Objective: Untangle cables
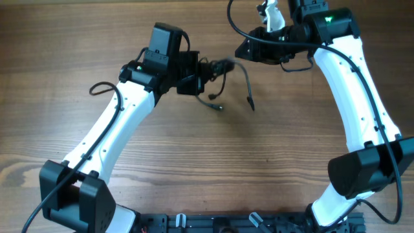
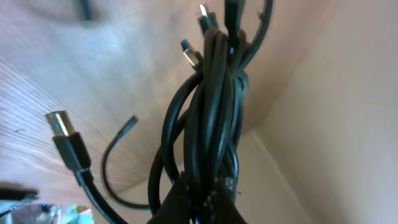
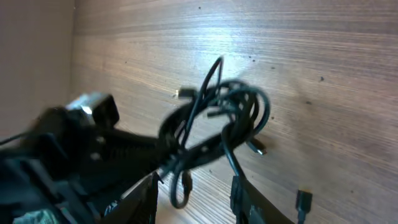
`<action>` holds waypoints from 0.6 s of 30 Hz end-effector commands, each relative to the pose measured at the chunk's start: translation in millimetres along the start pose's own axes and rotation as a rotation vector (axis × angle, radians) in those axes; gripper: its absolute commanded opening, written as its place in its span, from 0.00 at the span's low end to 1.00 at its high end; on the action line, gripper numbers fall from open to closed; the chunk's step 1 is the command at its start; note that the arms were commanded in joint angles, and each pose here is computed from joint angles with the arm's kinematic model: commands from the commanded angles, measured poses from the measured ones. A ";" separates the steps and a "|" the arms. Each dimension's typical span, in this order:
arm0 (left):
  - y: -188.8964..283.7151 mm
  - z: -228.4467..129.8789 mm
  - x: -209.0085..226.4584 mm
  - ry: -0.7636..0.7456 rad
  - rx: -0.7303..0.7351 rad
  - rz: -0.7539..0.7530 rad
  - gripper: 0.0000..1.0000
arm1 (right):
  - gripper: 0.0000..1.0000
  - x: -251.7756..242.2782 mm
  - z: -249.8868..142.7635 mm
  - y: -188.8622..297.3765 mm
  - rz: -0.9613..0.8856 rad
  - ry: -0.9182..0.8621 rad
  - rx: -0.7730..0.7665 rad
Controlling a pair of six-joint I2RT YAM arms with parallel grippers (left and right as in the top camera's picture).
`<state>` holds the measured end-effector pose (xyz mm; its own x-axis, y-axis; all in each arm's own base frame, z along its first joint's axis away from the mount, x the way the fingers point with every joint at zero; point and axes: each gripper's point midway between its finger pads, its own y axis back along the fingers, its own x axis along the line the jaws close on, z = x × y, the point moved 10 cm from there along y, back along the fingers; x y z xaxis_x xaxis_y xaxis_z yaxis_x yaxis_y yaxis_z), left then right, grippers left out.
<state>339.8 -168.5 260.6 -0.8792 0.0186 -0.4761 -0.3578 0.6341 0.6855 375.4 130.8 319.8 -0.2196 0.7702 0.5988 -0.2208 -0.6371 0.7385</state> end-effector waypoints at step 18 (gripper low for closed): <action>5.7 24.0 59.8 -0.584 -0.905 0.406 1.00 | 0.41 -6.7 -3.3 4.0 -0.099 -0.010 0.002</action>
<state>282.9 -161.0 218.4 -0.9424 0.2240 -0.2485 -0.2685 -0.0634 0.9612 372.9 125.5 314.9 -0.1804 0.8202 0.5429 -0.2222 -0.5717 0.7898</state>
